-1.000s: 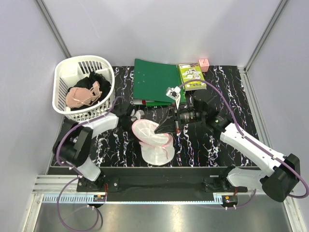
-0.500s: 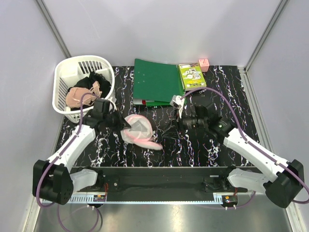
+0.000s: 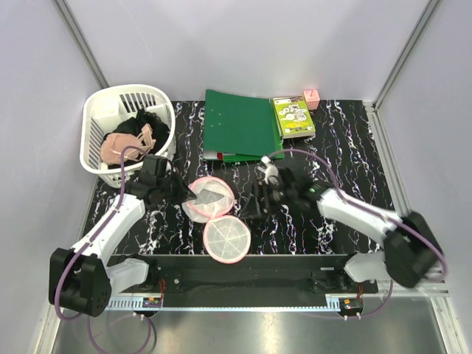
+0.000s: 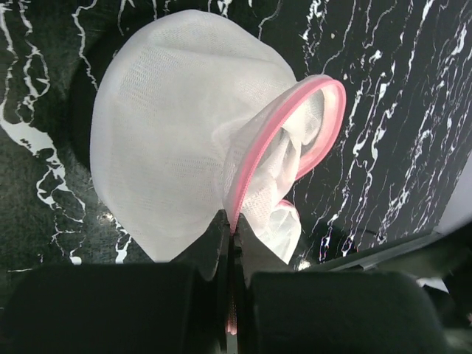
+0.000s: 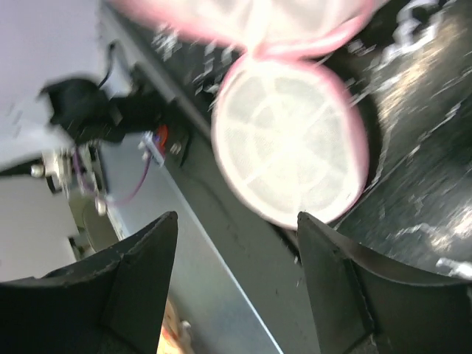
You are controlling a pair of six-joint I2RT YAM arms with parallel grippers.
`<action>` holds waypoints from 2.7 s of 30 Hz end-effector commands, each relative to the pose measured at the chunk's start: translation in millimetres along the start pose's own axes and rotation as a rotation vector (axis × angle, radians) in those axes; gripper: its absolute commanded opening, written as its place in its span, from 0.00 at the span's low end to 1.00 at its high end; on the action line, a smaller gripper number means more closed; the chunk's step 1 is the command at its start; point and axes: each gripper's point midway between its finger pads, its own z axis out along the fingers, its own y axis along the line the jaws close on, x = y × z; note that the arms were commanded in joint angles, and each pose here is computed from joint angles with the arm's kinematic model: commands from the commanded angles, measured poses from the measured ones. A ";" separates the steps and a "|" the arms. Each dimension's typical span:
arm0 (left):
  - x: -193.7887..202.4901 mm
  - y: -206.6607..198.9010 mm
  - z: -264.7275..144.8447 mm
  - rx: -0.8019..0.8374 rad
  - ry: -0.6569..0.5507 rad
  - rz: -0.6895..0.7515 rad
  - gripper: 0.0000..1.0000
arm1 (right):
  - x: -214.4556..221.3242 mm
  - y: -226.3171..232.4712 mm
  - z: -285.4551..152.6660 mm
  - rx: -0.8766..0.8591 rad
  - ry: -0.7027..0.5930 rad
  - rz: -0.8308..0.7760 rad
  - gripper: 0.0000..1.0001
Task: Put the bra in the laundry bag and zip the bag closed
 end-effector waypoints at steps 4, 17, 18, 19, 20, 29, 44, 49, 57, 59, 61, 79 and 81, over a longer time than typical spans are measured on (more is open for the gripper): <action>-3.8 11.4 -4.4 -0.035 -0.071 -0.020 0.00 | -23.0 -71.6 49.3 0.399 0.091 0.047 0.71; 2.9 19.9 -9.6 -0.077 -0.054 -0.029 0.00 | 26.2 -133.7 54.2 0.929 0.185 -0.096 0.50; 3.8 20.0 -10.0 -0.077 -0.052 -0.034 0.00 | 26.5 -139.4 48.8 0.967 0.176 -0.100 0.39; 6.6 24.1 -10.6 -0.095 -0.045 -0.039 0.00 | 27.5 -146.3 42.0 1.016 0.156 -0.084 0.37; 7.9 26.5 -11.5 -0.108 -0.042 -0.041 0.00 | 21.9 -153.8 30.1 1.086 0.122 -0.099 0.35; 25.0 6.8 -17.9 -0.022 0.018 0.003 0.24 | -33.9 -176.7 -84.2 1.362 -0.098 -0.113 0.22; -114.8 -31.4 -123.5 -0.191 -0.390 0.075 0.86 | -93.9 -61.6 -67.9 0.835 -0.102 -0.226 1.00; -209.7 -17.7 -126.1 -0.317 -0.510 0.010 0.81 | -88.9 -38.3 -66.7 0.723 -0.106 -0.213 1.00; -295.6 67.2 -66.1 -0.481 -0.426 -0.164 0.82 | -96.6 -35.0 -75.9 0.721 -0.130 -0.237 1.00; -307.2 79.4 -57.4 -0.528 -0.428 -0.180 0.82 | -105.9 -40.6 -78.8 0.739 -0.137 -0.238 1.00; -309.7 99.8 -33.7 -0.579 -0.391 -0.199 0.81 | -116.1 -42.9 -81.3 0.750 -0.151 -0.237 1.00; -328.4 134.3 -30.3 -0.784 -0.376 -0.189 0.00 | -146.9 -57.7 -93.8 0.748 -0.194 -0.159 1.00; -338.9 105.4 -72.5 -0.778 -0.484 -0.150 0.00 | -145.6 -56.0 -94.4 0.738 -0.195 -0.156 1.00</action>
